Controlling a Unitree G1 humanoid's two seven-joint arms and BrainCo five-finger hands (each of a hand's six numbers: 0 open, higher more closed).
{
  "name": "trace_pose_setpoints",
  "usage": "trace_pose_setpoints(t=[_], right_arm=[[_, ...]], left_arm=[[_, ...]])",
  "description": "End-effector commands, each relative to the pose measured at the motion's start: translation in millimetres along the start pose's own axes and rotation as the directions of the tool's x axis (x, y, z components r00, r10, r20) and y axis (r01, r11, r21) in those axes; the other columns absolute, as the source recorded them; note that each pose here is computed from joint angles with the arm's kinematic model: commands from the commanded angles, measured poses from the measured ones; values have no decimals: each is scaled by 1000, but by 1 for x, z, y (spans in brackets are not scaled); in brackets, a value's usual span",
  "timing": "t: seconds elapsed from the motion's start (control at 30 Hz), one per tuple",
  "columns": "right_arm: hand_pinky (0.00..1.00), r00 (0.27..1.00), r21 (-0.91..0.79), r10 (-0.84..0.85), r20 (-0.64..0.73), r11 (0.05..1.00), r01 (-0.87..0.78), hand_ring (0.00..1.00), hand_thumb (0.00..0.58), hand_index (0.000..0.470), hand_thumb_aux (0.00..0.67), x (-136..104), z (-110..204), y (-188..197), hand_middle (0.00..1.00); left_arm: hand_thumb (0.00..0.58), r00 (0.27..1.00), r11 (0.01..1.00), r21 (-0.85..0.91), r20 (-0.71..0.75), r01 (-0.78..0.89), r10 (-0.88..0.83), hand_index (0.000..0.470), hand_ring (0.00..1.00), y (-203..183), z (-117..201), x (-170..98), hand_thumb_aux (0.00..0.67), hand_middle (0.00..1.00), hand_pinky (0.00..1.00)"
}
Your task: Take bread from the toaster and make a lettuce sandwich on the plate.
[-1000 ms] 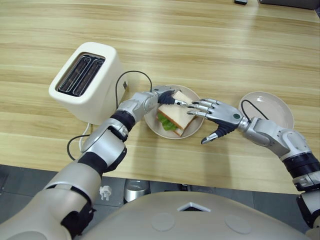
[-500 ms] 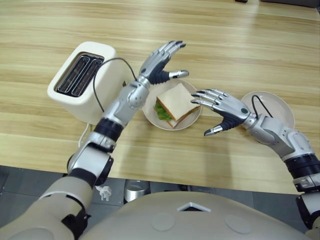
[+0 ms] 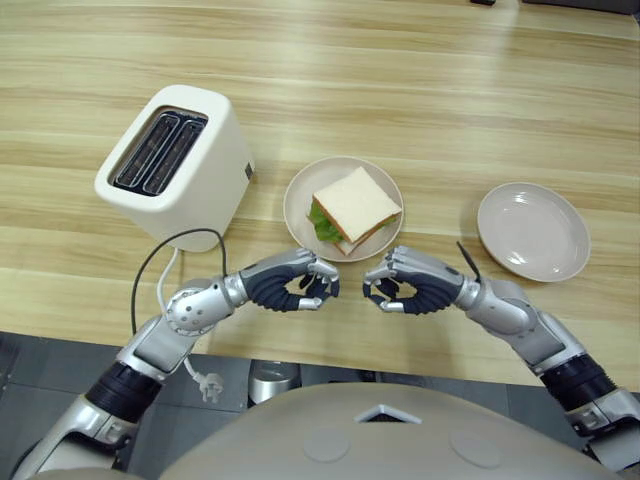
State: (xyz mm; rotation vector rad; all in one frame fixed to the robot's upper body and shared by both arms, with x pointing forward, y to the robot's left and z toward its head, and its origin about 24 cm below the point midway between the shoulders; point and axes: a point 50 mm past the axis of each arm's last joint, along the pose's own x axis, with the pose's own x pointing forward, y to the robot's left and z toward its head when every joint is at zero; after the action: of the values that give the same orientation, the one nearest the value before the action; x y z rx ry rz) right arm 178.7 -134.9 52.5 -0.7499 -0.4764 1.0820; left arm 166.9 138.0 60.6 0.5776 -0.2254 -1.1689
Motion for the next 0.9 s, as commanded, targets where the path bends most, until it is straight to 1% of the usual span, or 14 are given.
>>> trace_pose_setpoints(t=[0.03, 0.13, 0.2, 0.27, 0.37, 0.5, 0.63, 0.77, 0.87, 0.9], right_arm=[[1000, 981, -12, 154, -118, 988, -157, 1000, 580, 460, 670, 7, -12, 24, 1000], [1000, 945, -60, 244, -218, 963, -263, 1000, 580, 460, 670, 13, -26, 40, 1000], [1000, 918, -112, 277, -283, 941, -318, 1000, 580, 460, 670, 18, -37, 45, 1000], [1000, 904, -156, 274, -329, 928, -338, 1000, 580, 460, 670, 22, -46, 45, 1000], [1000, 899, -210, 231, -373, 922, -325, 1000, 580, 460, 670, 31, -59, 38, 1000], [1000, 890, -268, 185, -416, 911, -314, 1000, 580, 460, 670, 46, -77, 24, 1000], [1000, 875, -359, 124, -469, 878, -317, 1000, 580, 460, 670, 65, -100, 2, 1000], [1000, 868, -505, -6, -497, 815, -283, 1000, 580, 460, 670, 94, -118, -35, 1000], [1000, 864, -607, -129, -488, 761, -229, 1000, 580, 460, 670, 109, -121, -60, 1000], [1000, 862, -643, -174, -477, 738, -207, 1000, 580, 460, 670, 113, -120, -69, 1000]], left_arm=[[580, 962, 977, -102, -183, 187, -203, 460, 1000, -27, -22, -6, 670, 1000, 1000], [580, 912, 971, -94, -334, 218, -237, 460, 1000, -34, -46, -3, 670, 1000, 1000], [580, 886, 979, -61, -417, 195, -203, 460, 1000, -33, -60, 3, 670, 1000, 1000], [580, 868, 986, -22, -472, 163, -154, 460, 1000, -28, -71, 11, 670, 1000, 1000], [580, 847, 993, 31, -525, 113, -80, 460, 1000, -18, -85, 23, 670, 1000, 1000], [580, 827, 992, 117, -561, 53, 22, 460, 1000, -2, -97, 40, 670, 1000, 1000], [580, 794, 976, 219, -590, -20, 148, 460, 1000, 26, -109, 59, 670, 1000, 1000], [580, 727, 930, 351, -609, -112, 317, 460, 1000, 65, -121, 79, 670, 1000, 1000], [580, 703, 882, 436, -571, -177, 423, 460, 1000, 93, -117, 99, 670, 1000, 1000], [580, 697, 848, 490, -537, -201, 476, 460, 1000, 104, -111, 107, 670, 1000, 1000]])
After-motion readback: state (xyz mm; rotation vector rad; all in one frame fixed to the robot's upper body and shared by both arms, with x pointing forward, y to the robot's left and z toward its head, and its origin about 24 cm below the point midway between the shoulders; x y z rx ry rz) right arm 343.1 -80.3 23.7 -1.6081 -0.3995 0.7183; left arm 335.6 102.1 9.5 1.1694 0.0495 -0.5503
